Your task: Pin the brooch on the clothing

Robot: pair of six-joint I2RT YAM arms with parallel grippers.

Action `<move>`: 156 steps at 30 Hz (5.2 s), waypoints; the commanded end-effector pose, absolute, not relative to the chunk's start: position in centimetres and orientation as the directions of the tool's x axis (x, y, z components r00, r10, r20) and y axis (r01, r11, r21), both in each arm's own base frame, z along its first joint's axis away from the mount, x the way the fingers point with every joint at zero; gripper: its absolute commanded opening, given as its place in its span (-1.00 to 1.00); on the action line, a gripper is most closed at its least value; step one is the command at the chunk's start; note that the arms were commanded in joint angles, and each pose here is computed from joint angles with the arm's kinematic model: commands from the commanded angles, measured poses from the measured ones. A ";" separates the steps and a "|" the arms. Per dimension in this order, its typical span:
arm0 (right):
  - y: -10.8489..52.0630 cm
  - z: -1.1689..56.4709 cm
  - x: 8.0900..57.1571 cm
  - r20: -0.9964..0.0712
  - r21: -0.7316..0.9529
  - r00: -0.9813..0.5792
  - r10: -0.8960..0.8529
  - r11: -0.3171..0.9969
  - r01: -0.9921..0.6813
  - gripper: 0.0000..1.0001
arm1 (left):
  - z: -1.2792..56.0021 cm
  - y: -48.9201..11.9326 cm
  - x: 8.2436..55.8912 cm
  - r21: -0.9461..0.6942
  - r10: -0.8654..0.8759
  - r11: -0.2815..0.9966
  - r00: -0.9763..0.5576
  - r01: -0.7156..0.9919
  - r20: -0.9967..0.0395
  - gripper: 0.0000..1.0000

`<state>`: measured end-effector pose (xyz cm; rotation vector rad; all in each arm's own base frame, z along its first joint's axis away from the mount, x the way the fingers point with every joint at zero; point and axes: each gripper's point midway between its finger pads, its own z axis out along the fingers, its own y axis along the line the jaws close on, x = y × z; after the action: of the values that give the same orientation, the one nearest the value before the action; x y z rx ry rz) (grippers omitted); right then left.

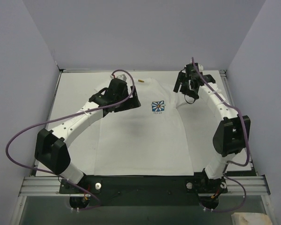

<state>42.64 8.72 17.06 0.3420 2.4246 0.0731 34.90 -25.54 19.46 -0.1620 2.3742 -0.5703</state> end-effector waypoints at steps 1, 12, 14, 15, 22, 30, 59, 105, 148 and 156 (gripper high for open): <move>8.3 16.2 45.7 -0.640 0.061 -0.743 0.195 0.977 0.204 0.46 | 17.7 -25.8 35.0 -0.440 -0.240 0.897 -0.784 0.046 -0.572 0.93; 8.7 12.0 52.7 -0.636 -0.031 -0.764 0.113 0.985 0.171 0.15 | 11.6 -26.7 35.1 -0.429 -0.205 0.903 -0.867 0.011 -0.454 0.93; 8.6 10.6 53.0 -0.617 -0.044 -0.780 0.107 0.985 0.170 0.05 | 10.9 -27.0 34.9 -0.440 -0.210 0.898 -0.875 0.003 -0.436 0.93; 8.6 10.3 53.1 -0.612 -0.041 -0.781 0.120 0.982 0.183 -0.04 | 10.1 -26.9 34.7 -0.440 -0.214 0.898 -0.879 -0.006 -0.426 0.92; 9.1 7.3 53.4 -0.569 -0.030 -0.814 0.120 0.986 0.166 -0.14 | 9.1 -28.0 34.3 -0.497 -0.230 0.868 -0.888 -0.002 -0.398 0.89; 9.0 6.4 54.0 -0.563 -0.019 -0.815 0.136 0.984 0.177 -0.66 | 8.1 -27.8 34.3 -0.482 -0.227 0.876 -0.896 -0.016 -0.382 0.88; -0.7 4.5 36.4 -0.533 0.124 -0.651 0.541 0.811 0.572 -0.67 | 4.0 -27.3 33.3 -0.462 -0.233 0.885 -0.918 -0.064 -0.321 0.89; 5.4 1.5 55.5 -0.386 0.294 -0.772 0.504 0.861 0.415 -1.00 | 14.5 -27.3 55.0 -0.510 -0.264 0.854 -0.758 0.103 -0.596 0.17; 12.8 13.6 54.2 -0.525 0.498 -0.791 0.313 0.867 0.013 -0.97 | 12.0 -23.0 59.5 -0.656 -0.434 0.755 -0.733 0.022 -0.524 -0.96; 17.8 10.8 45.6 -0.482 0.359 -0.869 0.115 0.930 -0.076 -0.98 | 17.3 -19.3 55.8 -0.608 -0.429 0.792 -0.657 0.057 -0.620 -0.59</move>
<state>49.99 16.23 13.15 0.1405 2.4603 0.6070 54.96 -21.50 8.01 -0.3566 2.4079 -0.7804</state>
